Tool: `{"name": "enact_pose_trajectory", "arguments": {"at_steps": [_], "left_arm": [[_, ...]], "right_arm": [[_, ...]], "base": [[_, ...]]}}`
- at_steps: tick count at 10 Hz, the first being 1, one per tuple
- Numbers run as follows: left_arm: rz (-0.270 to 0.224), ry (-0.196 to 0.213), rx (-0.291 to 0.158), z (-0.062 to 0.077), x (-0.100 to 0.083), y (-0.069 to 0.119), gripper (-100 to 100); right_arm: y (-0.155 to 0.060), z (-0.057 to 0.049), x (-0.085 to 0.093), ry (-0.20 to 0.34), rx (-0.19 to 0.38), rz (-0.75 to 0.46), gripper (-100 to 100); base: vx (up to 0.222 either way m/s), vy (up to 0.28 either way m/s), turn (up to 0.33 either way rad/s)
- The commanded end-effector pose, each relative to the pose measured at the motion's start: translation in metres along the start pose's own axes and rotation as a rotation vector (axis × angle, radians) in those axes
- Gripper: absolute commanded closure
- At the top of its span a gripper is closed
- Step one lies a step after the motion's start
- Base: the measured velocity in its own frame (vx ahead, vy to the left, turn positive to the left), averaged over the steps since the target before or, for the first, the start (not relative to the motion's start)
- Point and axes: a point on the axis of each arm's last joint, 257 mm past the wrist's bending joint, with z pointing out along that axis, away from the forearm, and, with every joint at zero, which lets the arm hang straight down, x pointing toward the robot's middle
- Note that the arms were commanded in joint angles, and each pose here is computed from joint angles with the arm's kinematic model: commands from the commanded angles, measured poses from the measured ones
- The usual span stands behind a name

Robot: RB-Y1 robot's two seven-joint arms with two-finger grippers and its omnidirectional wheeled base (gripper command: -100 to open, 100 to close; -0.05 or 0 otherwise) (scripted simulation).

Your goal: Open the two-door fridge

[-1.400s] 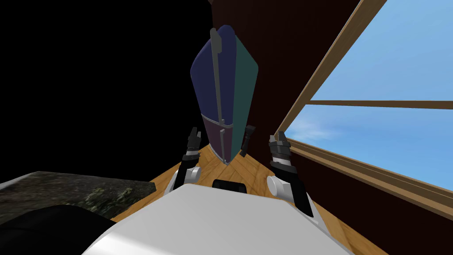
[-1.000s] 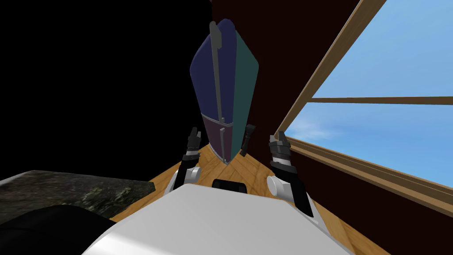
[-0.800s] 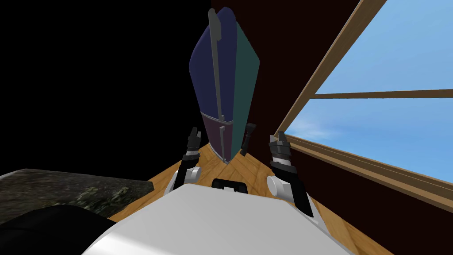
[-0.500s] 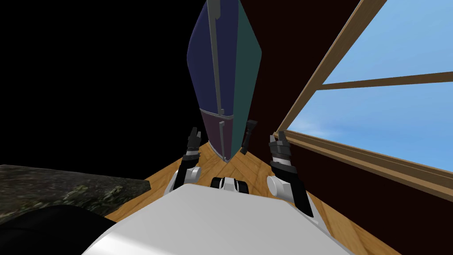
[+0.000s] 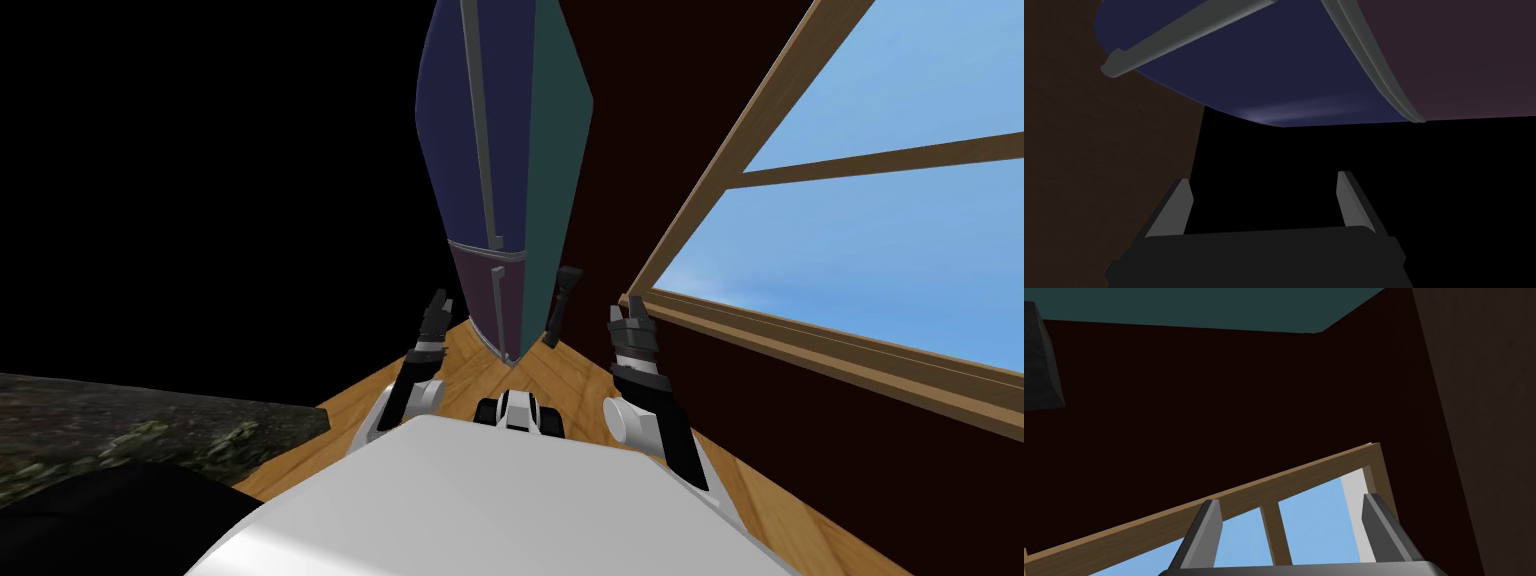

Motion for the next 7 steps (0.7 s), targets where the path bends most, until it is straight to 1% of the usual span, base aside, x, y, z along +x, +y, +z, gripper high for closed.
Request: {"name": "enact_pose_trajectory", "arguments": {"at_steps": [1, 3, 7], "left_arm": [[0.043, 0.029, -0.059, -0.004, -0.01, 0.015, -100], [0.072, 0.036, -0.112, -0.007, -0.022, 0.027, -100], [0.121, 0.028, -0.22, -0.016, -0.049, 0.047, -100]], "right_arm": [[0.0, 0.0, 0.0, 0.0, 0.0, 0.0, 0], [0.0, 0.0, 0.0, 0.0, 0.0, 0.0, 0], [0.0, 0.0, 0.0, 0.0, 0.0, 0.0, 0]], "base": [[0.076, -0.077, 0.002], [0.078, -0.088, 0.002], [0.09, -0.094, 0.001]]}}
